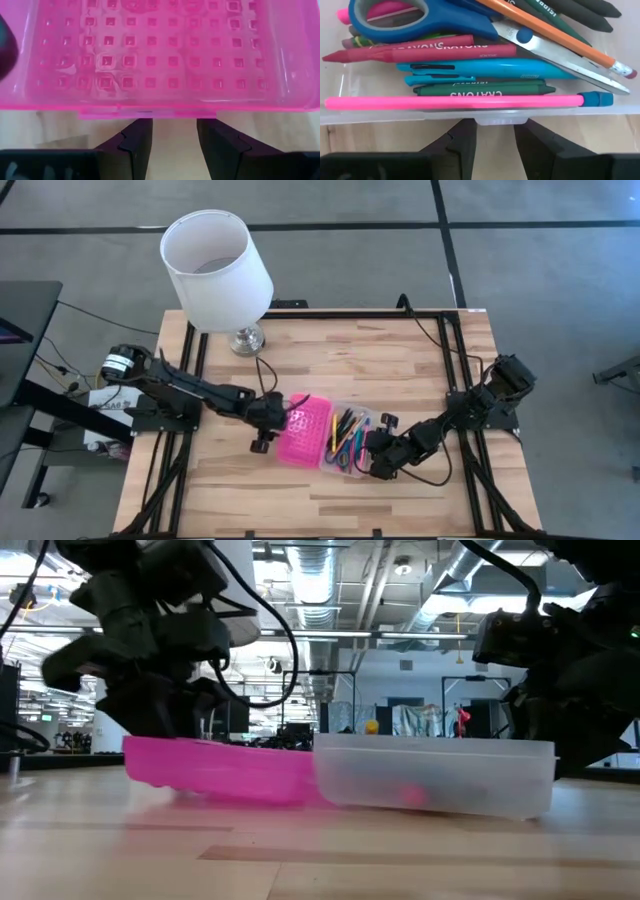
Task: Pick & place school supplies into a supply box
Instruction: Close the pink supply box
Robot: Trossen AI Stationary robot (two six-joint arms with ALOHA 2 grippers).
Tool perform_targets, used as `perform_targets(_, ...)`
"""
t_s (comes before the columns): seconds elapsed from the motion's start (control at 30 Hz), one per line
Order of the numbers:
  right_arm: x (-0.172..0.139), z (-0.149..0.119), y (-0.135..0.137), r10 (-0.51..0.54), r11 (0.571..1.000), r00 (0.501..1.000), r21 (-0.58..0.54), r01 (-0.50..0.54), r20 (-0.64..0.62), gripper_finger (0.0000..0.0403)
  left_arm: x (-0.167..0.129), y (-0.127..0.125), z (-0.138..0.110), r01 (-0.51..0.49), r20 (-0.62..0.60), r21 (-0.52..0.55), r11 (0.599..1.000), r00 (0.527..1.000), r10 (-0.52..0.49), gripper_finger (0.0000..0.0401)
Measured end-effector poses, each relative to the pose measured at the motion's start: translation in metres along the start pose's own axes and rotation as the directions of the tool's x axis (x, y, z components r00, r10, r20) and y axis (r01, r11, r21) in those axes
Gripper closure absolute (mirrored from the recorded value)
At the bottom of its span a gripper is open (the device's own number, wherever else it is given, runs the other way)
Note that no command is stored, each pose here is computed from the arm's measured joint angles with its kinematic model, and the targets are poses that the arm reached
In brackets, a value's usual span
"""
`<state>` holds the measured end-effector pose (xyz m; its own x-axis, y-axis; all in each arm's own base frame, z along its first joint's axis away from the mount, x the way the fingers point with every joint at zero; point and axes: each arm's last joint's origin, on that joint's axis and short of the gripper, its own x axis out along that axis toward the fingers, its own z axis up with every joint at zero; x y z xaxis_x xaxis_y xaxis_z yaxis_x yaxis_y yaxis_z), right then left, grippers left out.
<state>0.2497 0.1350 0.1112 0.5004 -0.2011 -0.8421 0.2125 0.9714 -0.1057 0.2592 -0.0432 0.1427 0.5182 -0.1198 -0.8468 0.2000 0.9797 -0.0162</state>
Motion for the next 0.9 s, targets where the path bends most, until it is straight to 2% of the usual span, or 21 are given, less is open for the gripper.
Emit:
perform_targets(0.3,0.001,0.001,-0.002,-0.002,0.998,1.0,-0.056,0.002,-0.002,0.0278,0.0,-0.02,0.001,0.005,0.012,-0.071,0.997,1.0,-0.004,0.025)
perform_targets(0.6,0.001,0.001,-0.002,0.009,0.998,1.0,-0.064,-0.01,-0.012,0.0278,-0.003,-0.033,0.007,0.022,0.027,-0.075,0.997,0.999,-0.02,0.025)
perform_targets(0.9,0.001,0.001,-0.002,0.012,0.998,1.0,-0.064,-0.013,-0.014,0.0278,-0.037,-0.031,0.015,-0.03,0.131,-0.092,0.995,0.991,0.042,0.025)
